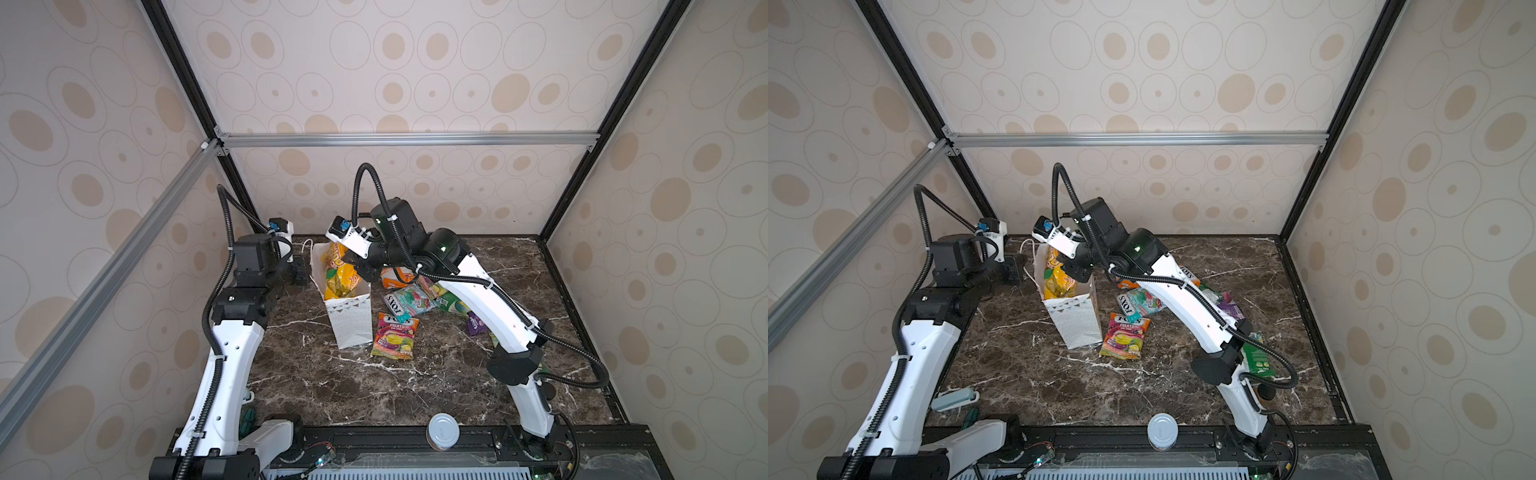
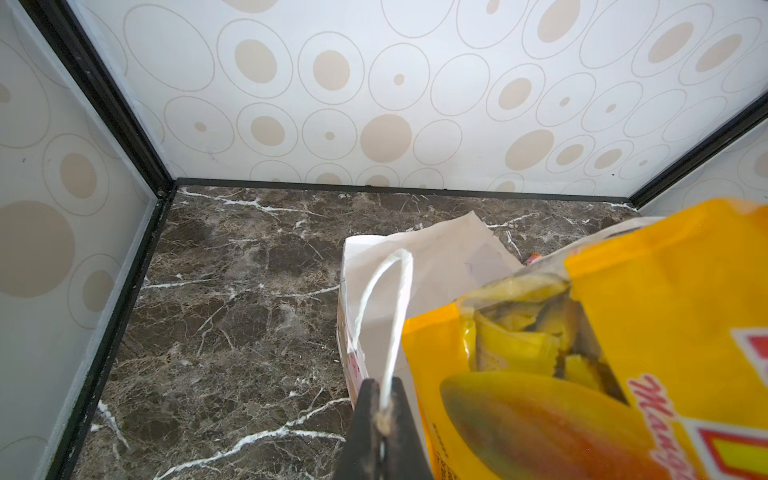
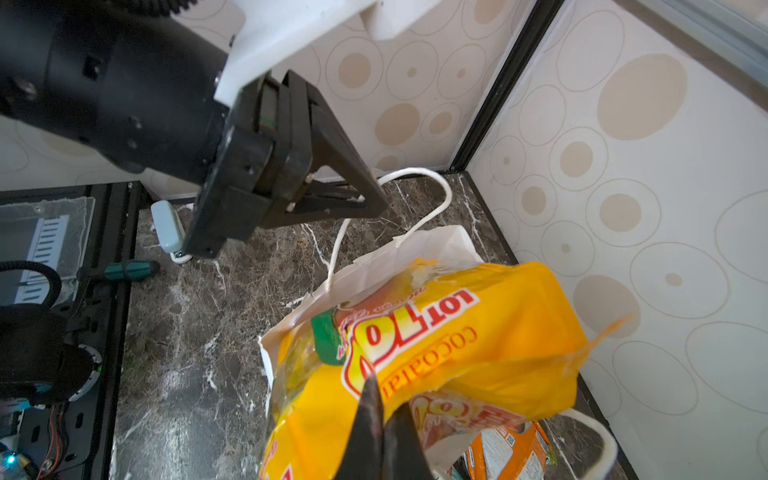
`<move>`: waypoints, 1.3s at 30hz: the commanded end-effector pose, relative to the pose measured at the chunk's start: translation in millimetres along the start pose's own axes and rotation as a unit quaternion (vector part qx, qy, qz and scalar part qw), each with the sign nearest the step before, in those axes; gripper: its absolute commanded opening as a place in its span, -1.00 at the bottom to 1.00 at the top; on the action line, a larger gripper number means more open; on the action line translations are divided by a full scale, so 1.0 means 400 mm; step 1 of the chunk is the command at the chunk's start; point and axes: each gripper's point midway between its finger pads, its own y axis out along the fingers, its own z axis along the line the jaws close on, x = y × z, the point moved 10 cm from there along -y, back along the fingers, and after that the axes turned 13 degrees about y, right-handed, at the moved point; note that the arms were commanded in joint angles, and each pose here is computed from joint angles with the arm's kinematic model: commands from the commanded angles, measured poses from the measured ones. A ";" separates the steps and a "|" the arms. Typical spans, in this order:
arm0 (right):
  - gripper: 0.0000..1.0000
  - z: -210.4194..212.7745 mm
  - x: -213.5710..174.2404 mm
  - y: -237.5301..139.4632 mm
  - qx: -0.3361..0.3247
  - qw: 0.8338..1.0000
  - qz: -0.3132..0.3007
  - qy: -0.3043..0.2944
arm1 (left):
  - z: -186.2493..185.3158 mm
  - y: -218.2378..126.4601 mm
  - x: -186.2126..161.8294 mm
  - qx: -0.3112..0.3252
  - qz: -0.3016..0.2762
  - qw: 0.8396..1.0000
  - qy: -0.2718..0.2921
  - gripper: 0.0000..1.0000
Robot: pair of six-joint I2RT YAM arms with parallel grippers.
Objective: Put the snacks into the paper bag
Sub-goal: 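Lower the yellow packet into the bag and open the right gripper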
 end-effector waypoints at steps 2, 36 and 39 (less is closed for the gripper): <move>-1.00 0.019 0.042 -0.030 0.015 0.998 -0.046 -0.031 | 0.005 -0.002 0.026 -0.002 -0.015 1.000 0.013 -1.00; -1.00 0.026 -0.056 0.131 -0.091 0.994 0.059 -0.002 | -0.011 0.003 0.002 -0.039 -0.015 0.999 -0.001 -1.00; -1.00 0.033 -0.056 0.138 -0.084 0.995 0.056 0.001 | -0.012 0.004 -0.005 -0.040 -0.014 0.999 -0.003 -1.00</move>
